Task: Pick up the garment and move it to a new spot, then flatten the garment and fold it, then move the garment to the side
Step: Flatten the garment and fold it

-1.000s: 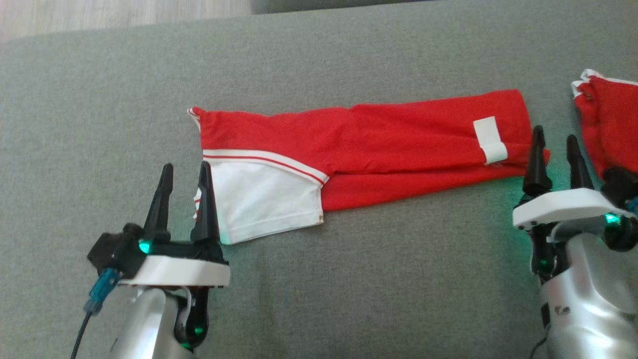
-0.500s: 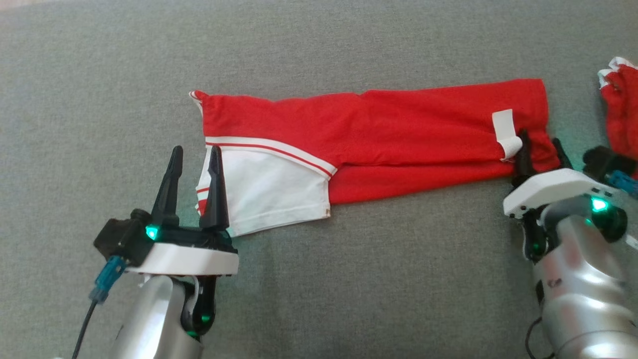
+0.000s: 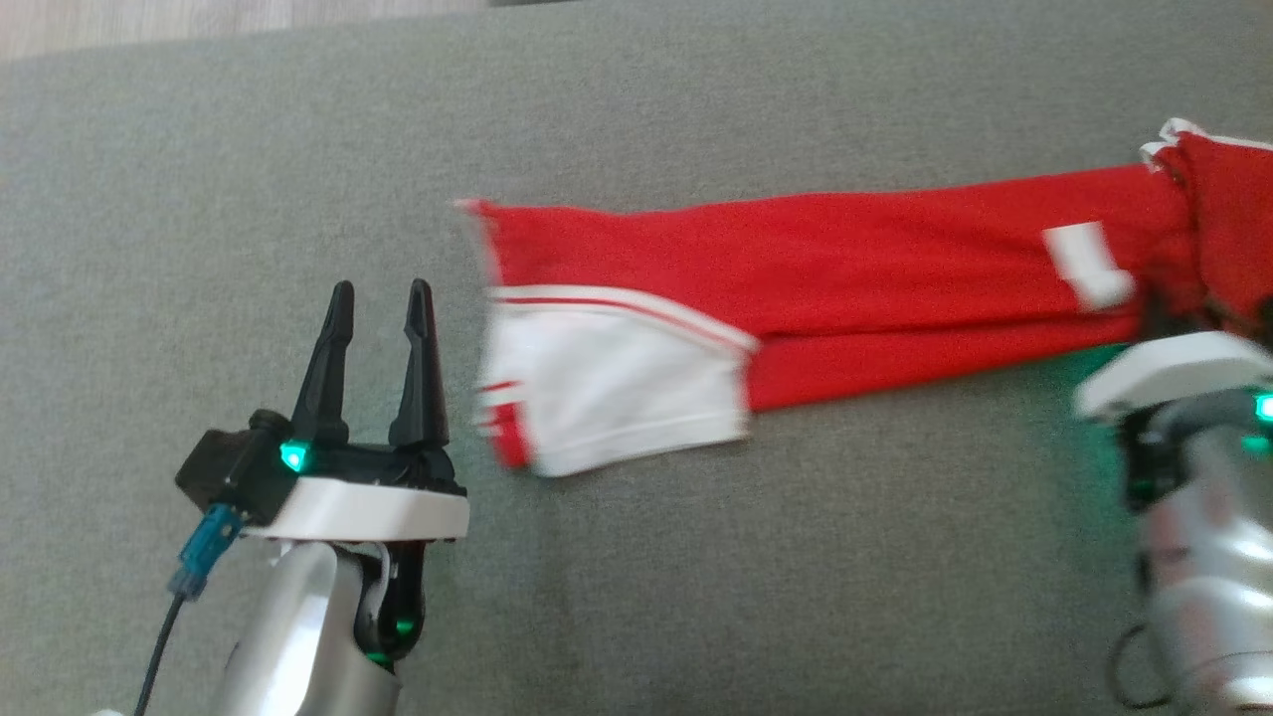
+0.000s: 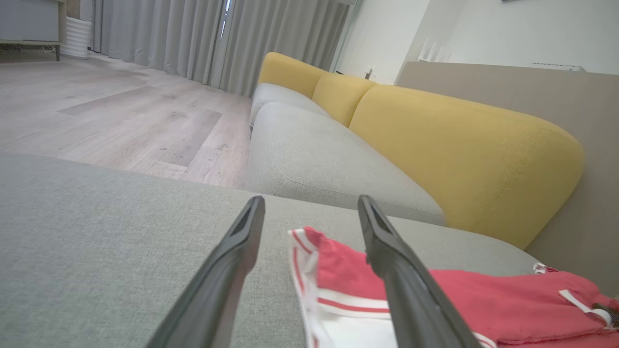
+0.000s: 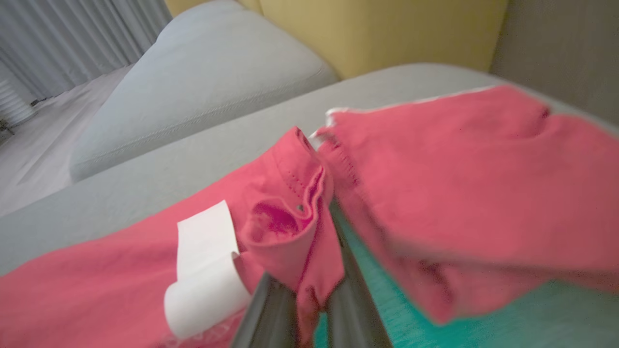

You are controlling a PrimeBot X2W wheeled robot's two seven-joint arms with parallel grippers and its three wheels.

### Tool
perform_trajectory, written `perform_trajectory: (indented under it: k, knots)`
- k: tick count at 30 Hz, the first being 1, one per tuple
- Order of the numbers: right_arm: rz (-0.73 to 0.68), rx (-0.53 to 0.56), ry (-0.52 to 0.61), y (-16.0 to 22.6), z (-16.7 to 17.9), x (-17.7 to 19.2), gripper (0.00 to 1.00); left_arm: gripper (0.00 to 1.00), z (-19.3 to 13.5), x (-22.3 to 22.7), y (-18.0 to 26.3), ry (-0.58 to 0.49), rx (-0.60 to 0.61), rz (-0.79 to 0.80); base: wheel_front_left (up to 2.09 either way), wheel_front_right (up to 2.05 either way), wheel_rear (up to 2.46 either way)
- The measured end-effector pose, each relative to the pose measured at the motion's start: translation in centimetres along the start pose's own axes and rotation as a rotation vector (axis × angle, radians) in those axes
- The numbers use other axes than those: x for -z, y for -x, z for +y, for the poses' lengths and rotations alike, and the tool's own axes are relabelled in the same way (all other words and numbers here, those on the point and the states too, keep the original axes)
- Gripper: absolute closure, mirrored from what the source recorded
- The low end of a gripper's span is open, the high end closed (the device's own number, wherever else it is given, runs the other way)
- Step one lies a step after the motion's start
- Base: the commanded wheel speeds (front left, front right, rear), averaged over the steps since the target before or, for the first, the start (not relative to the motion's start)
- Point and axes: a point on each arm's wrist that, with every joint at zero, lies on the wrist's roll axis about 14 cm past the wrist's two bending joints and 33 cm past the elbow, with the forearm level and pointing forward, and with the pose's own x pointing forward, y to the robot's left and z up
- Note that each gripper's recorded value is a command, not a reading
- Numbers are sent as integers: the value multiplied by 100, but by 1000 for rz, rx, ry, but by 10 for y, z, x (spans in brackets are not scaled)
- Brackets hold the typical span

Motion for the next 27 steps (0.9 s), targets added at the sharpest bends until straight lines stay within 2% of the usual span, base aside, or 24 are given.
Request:
perform_trajectory:
  k: [4,8,12,18,20,21,27]
  knots:
    - [-84,64,20,4,-32,-32,100,0,-8,-9,0,-1,20,-24,0,0,0]
    - [-130,29,29,7,-16,-47,100,0,-14,-18,1,-5,36,-47,0,0,0]
    - [-175,-74,38,11,28,-60,100,0,-20,-27,6,-10,47,-69,0,0,0]
    - [-203,-305,78,27,111,-75,100,0,-20,-35,24,-18,35,-87,0,0,0]
    - [-181,-403,53,38,142,-68,100,0,-19,-38,29,-23,28,-94,0,0,0]
    - [-181,-403,53,38,142,-68,100,0,-19,-38,29,-23,28,-94,0,0,0]
    - [-78,-627,69,71,213,-29,100,0,-9,-50,44,-37,-8,-125,0,0,0]
